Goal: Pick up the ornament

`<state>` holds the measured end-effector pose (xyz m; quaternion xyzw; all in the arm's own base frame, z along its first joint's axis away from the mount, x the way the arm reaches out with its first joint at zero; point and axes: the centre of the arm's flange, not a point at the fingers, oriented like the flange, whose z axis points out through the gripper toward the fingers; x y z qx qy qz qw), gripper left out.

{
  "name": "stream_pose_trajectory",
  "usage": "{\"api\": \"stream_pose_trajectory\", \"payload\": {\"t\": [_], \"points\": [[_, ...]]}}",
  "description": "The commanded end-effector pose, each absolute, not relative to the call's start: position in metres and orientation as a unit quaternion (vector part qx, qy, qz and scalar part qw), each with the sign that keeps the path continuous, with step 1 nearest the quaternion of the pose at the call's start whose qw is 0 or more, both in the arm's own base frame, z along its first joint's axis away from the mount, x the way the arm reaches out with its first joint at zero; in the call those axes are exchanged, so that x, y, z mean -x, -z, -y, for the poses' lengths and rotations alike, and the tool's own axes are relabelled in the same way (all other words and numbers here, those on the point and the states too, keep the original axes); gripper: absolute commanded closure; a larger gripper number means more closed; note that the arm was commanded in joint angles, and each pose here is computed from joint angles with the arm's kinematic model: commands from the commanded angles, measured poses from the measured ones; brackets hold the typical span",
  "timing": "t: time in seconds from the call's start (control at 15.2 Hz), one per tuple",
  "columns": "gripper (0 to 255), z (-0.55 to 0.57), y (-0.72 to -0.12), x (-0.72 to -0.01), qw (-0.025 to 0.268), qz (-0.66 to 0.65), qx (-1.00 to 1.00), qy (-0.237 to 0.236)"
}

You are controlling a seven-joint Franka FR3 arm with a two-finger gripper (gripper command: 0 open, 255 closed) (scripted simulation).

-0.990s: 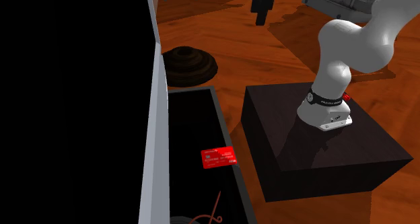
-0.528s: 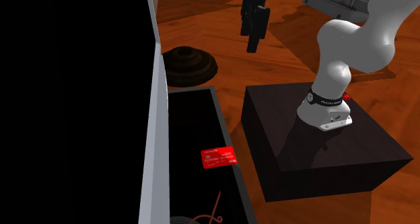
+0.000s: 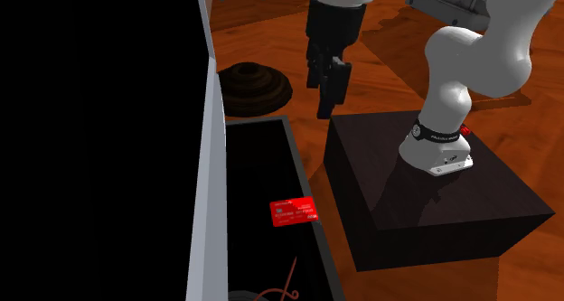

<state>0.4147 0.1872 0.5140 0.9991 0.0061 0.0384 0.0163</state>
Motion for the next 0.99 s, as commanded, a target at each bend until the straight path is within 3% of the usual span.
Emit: {"api": "stream_pose_trajectory", "payload": {"t": [0.0, 0.92], "points": [[0, -0.21, -0.504, -0.423, 0.014, -0.015, -0.999, -0.042], [0, -0.366, -0.436, -0.476, 0.003, -0.074, -0.995, -0.068]]}}
